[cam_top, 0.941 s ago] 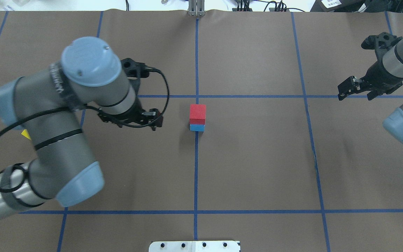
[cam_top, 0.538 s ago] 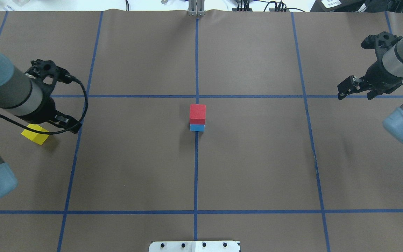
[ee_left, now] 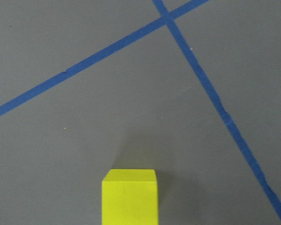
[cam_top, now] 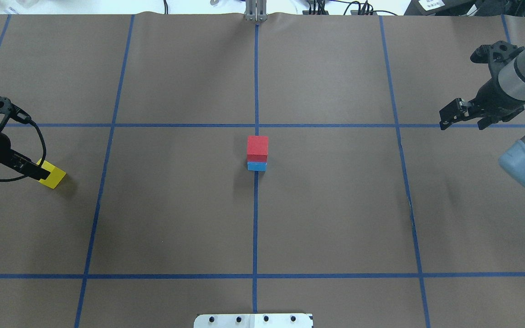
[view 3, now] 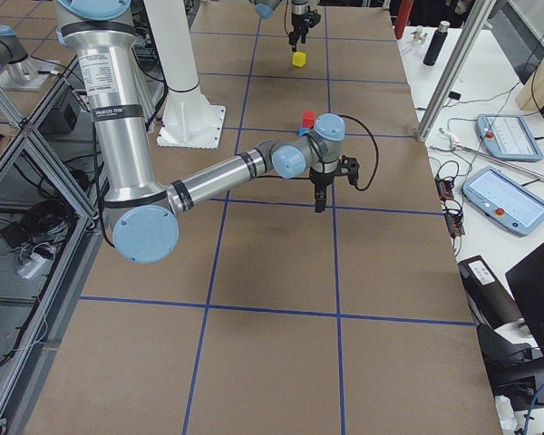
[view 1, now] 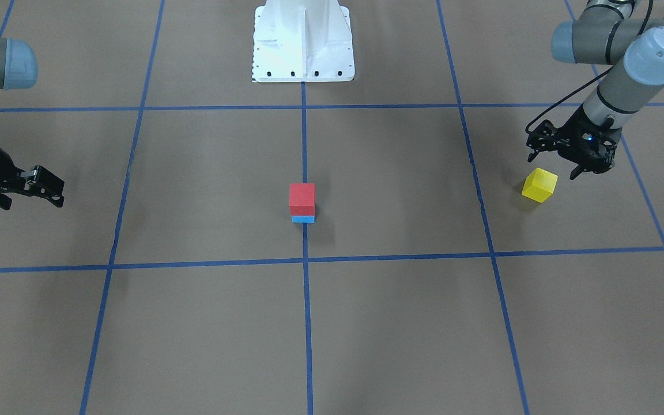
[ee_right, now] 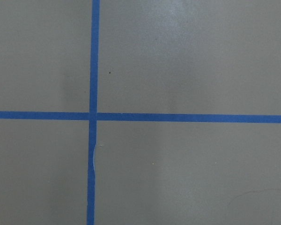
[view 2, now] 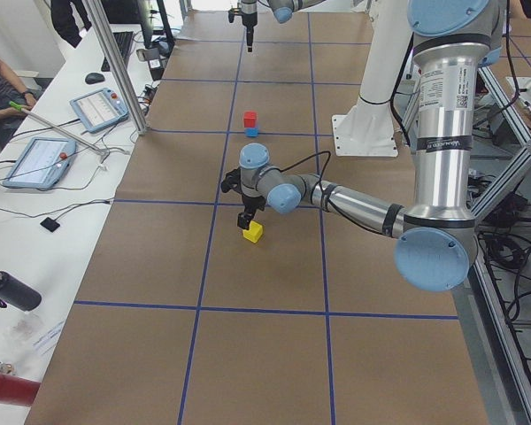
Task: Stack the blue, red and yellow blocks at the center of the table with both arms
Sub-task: 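Grasp the yellow cube with the left gripper and lift it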
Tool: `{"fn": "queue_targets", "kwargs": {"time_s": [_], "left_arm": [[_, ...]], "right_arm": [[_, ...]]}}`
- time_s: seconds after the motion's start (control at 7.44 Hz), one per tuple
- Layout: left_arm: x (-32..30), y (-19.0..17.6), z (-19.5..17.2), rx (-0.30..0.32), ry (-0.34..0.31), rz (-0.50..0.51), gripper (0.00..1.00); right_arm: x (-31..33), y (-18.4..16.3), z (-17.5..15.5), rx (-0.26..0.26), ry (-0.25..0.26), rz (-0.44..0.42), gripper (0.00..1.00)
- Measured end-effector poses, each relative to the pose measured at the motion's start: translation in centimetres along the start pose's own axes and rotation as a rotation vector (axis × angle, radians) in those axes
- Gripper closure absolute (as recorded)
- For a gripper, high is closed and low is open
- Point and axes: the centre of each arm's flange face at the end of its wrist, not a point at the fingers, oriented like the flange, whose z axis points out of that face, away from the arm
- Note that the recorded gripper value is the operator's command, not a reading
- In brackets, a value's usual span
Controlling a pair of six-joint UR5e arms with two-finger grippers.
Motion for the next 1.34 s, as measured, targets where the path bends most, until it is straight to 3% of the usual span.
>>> {"fn": "queue_targets", "kwargs": {"time_s": [0.54,1.21,1.34], "left_arm": [[-1.8,-1.4,3.0,-0.012,0.001,-0.048,0.00],[-0.9,-1.6,4.2,-0.031,0.010,-0.073,0.01],[-0.6,-1.4,4.6,-0.040,0.013,-0.077,0.23]], "right_arm": [[-0.2,0.0,-0.2,0.004,-0.003,-0.002,0.00],[-0.4,0.1,-0.4,0.006,-0.006,-0.003,0.00],[-0.3,0.1,-0.4,0.006,-0.006,-0.002,0.00]]}}
